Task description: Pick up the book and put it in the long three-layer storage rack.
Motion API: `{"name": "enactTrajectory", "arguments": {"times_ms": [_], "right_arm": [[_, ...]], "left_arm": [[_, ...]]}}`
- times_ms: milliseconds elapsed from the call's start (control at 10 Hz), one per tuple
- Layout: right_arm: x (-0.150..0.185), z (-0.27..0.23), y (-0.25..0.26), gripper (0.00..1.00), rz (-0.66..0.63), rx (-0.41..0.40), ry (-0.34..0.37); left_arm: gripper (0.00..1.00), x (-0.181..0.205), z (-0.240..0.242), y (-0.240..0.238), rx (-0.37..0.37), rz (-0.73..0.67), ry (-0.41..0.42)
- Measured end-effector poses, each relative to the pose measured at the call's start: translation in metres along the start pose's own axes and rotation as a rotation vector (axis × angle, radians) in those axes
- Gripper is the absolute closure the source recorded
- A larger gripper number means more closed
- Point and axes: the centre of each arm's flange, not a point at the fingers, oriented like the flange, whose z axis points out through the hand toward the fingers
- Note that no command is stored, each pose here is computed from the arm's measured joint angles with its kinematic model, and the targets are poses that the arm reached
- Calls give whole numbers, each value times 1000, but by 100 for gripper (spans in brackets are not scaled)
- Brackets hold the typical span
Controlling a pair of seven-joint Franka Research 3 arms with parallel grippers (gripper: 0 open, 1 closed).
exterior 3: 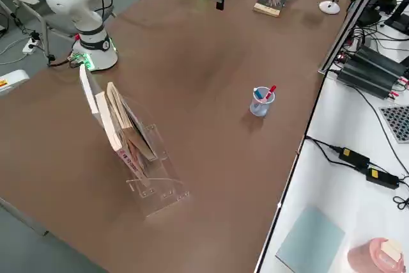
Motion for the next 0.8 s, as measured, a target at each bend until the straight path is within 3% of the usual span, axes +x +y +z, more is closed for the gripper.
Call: {"name": "enactTrajectory", "arguments": {"times_ms": [800], "right_arm": [[0, 1, 0, 0, 0, 0, -2]], "left_arm": [[9, -2, 15, -5, -28, -11, 1]]}}
